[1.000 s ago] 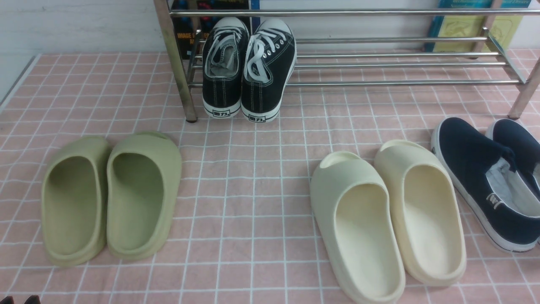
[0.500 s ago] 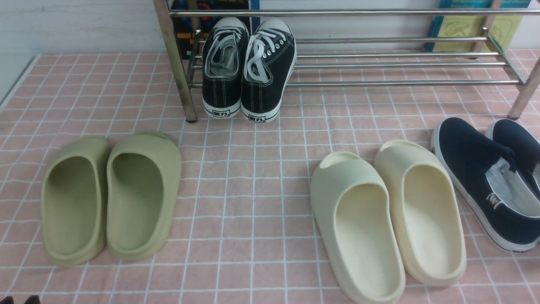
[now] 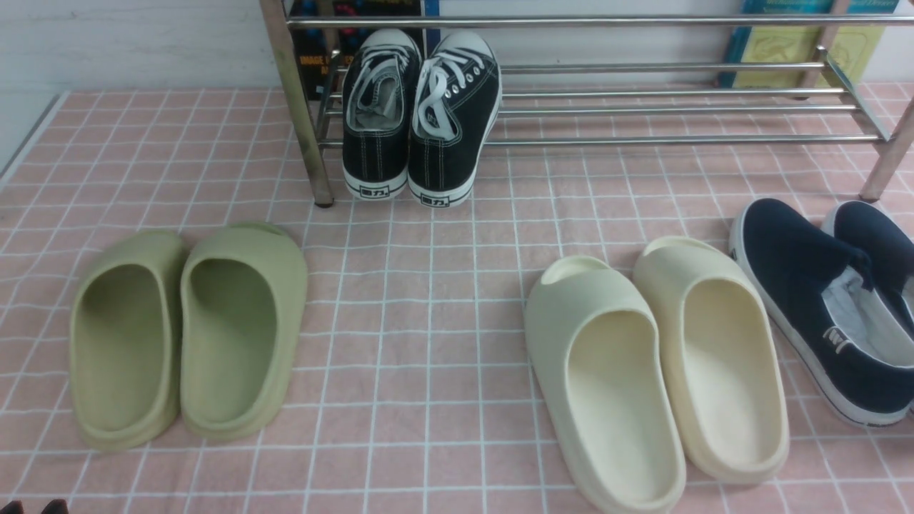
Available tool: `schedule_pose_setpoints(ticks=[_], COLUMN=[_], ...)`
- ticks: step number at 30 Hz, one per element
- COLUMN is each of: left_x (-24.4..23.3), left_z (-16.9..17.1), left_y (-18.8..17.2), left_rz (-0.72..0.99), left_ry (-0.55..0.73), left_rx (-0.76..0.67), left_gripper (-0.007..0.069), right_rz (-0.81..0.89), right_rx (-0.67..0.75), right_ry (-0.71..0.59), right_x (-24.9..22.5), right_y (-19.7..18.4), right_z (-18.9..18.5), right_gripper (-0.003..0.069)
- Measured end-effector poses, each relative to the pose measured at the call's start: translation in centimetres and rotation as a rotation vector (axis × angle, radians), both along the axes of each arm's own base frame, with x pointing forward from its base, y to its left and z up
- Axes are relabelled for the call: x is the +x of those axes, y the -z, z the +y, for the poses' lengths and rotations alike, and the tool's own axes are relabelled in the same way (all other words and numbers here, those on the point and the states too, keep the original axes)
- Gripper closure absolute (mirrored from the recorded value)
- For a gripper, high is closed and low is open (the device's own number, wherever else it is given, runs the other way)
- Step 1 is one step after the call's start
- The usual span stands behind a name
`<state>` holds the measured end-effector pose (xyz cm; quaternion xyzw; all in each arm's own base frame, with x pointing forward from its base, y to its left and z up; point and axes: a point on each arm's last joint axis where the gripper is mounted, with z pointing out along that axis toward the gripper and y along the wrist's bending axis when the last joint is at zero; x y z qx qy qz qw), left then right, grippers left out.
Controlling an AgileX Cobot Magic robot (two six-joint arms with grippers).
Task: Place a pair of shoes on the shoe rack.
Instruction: Use the right arm to grab the shoe closest to it
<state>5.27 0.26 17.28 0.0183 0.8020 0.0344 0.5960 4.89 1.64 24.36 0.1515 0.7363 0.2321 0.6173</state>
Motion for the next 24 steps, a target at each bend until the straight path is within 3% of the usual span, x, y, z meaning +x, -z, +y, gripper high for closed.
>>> schedule_pose_setpoints(ticks=[3, 5, 8, 12, 16, 21, 24], left_x=[0.0, 0.0, 0.0, 0.0, 0.0, 0.0, 0.0], left_z=[0.0, 0.0, 0.0, 0.0, 0.0, 0.0, 0.0], left_y=[0.0, 0.0, 0.0, 0.0, 0.0, 0.0, 0.0], left_rz=[0.0, 0.0, 0.0, 0.0, 0.0, 0.0, 0.0], left_ry=[0.0, 0.0, 0.0, 0.0, 0.0, 0.0, 0.0], left_rx=[0.0, 0.0, 0.0, 0.0, 0.0, 0.0, 0.0], left_gripper=[0.0384, 0.0384, 0.0384, 0.0384, 0.0384, 0.0384, 0.0384], right_rz=[0.139, 0.205, 0.494, 0.693, 0.778, 0.898, 1.007], right_rx=[-0.254, -0.317, -0.493, -0.549, -0.597, -0.613, -0.613], right_ry=[-0.019, -0.025, -0.053, -0.107, -0.214, -0.306, -0.348], right_x=[0.9, 1.4, 3.9, 7.5, 11.9, 16.9, 20.8], right_y=[-3.9, -4.9, -8.3, -10.8, -11.3, -9.6, -7.0], right_z=[-0.4, -0.6, -1.7, -2.1, -1.3, -0.1, 0.4], right_gripper=[0.0668, 0.0675, 0.0678, 0.0678, 0.0677, 0.0638, 0.0494])
